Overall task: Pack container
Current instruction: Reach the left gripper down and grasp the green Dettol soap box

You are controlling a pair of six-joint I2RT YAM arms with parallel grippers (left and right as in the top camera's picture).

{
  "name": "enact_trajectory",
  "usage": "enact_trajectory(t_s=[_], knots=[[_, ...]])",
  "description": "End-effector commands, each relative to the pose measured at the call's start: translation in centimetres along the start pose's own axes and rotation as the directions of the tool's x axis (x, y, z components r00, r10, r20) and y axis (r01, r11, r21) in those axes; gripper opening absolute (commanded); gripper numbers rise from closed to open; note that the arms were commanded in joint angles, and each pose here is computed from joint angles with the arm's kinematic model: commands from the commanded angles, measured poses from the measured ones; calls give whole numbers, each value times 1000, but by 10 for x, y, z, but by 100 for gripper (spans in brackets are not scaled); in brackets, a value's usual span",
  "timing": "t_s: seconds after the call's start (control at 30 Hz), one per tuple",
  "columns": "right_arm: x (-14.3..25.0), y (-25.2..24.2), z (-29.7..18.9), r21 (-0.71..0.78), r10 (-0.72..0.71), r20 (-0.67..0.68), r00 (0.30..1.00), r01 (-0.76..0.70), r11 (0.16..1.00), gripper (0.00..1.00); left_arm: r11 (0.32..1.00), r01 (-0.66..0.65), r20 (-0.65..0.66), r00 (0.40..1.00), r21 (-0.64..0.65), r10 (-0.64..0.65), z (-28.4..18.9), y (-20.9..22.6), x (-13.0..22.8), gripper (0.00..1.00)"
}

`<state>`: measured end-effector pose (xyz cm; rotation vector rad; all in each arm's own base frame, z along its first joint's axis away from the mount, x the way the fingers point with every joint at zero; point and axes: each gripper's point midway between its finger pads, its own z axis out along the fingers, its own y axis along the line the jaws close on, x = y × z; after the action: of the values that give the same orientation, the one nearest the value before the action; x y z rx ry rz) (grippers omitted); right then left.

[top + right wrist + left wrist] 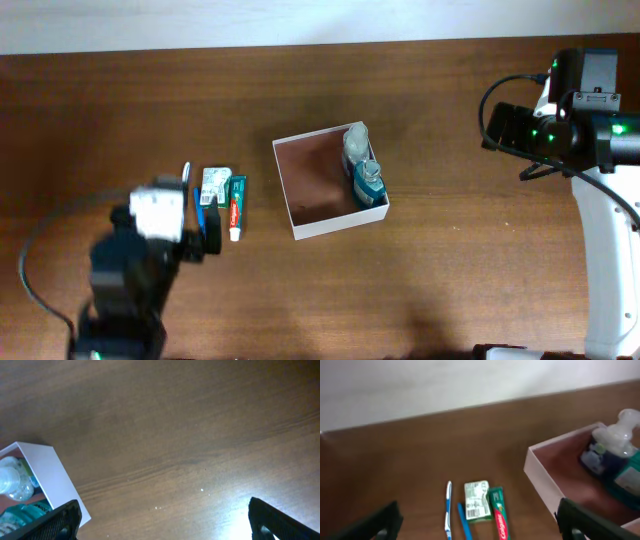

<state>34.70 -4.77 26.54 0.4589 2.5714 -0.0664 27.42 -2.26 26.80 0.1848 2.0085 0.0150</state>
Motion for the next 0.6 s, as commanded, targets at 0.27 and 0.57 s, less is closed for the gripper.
enact_trajectory(t_s=[0.27, 0.57], knots=[[-3, -2, -1, 5, 10, 11, 1000, -10, 1000, 98, 988, 43, -264, 965, 152, -1, 84, -22, -2, 99], [-3, -2, -1, 5, 10, 10, 1000, -10, 1000, 99, 993, 71, -441, 897, 99, -20, 165, -17, 60, 99]])
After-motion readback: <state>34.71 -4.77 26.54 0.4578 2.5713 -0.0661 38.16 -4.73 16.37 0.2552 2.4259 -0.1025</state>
